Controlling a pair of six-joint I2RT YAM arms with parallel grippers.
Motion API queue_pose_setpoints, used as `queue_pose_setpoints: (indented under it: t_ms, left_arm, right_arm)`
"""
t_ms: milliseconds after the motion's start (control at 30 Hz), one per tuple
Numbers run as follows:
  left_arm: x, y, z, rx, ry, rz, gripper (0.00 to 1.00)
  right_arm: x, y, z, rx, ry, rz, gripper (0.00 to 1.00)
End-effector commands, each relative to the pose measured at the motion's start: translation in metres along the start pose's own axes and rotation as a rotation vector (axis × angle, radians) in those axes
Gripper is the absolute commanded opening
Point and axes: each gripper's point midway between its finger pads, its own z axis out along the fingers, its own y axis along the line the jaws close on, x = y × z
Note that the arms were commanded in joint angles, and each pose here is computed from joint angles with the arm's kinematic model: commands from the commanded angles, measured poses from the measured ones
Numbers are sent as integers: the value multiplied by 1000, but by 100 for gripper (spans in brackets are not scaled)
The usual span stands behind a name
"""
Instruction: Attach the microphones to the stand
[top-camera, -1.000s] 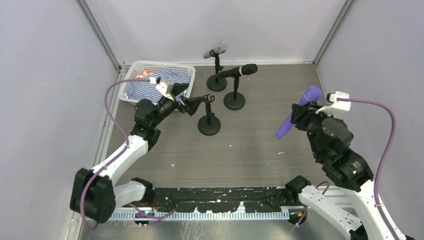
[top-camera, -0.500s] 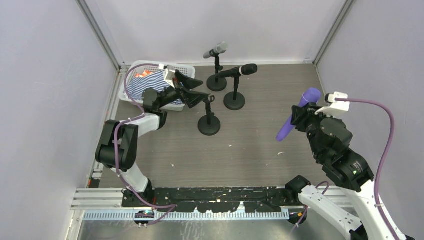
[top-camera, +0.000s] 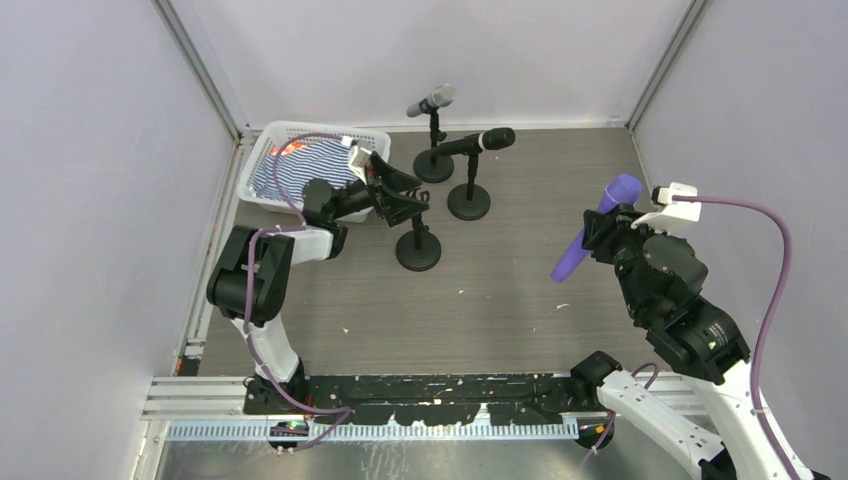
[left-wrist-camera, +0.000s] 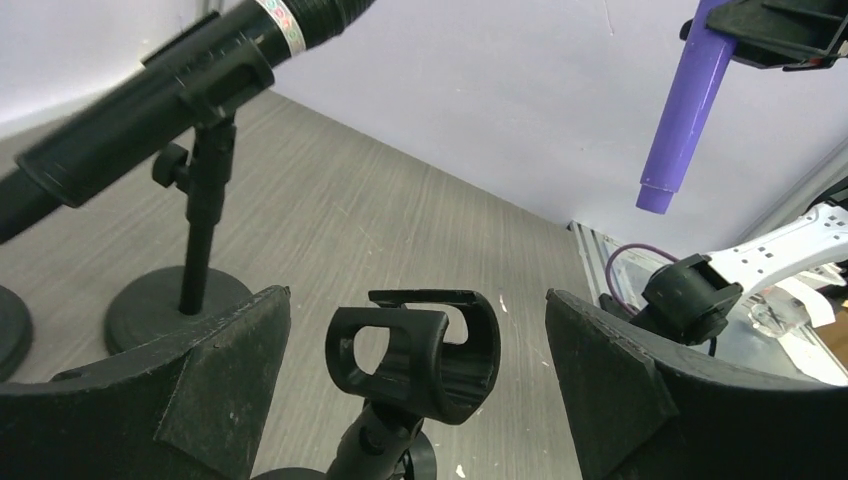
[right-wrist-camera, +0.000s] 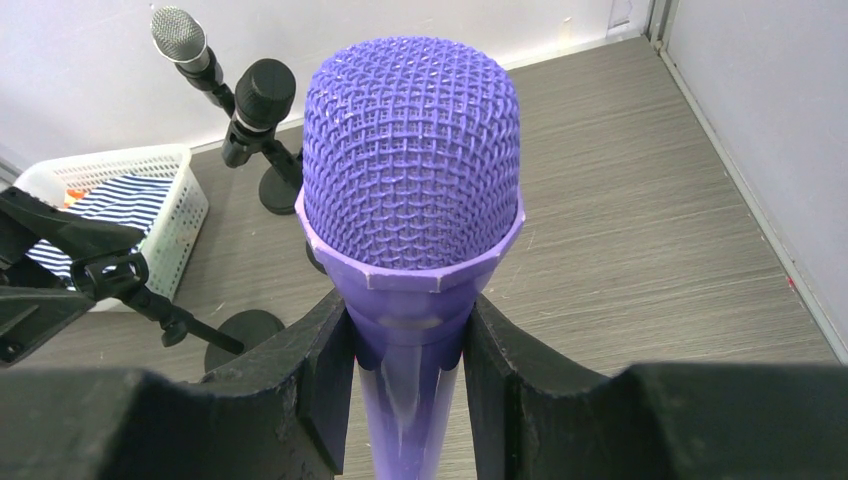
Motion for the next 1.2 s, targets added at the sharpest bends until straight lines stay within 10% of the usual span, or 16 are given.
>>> queue_pose_setpoints:
  t_ms: [0,800,1167]
  left_arm:
    - [-3,-6,10,39,5,46,99]
    - [10,-15,8,76,17,-15,28]
    - [26,16,-1,-476,114,209,7]
  right_arm:
    - [-24,4,-6,-17,-59,50,4]
    - [-23,0,-7,-3,-61,45,4]
    - [-20,-1,-7,1,-57,41,4]
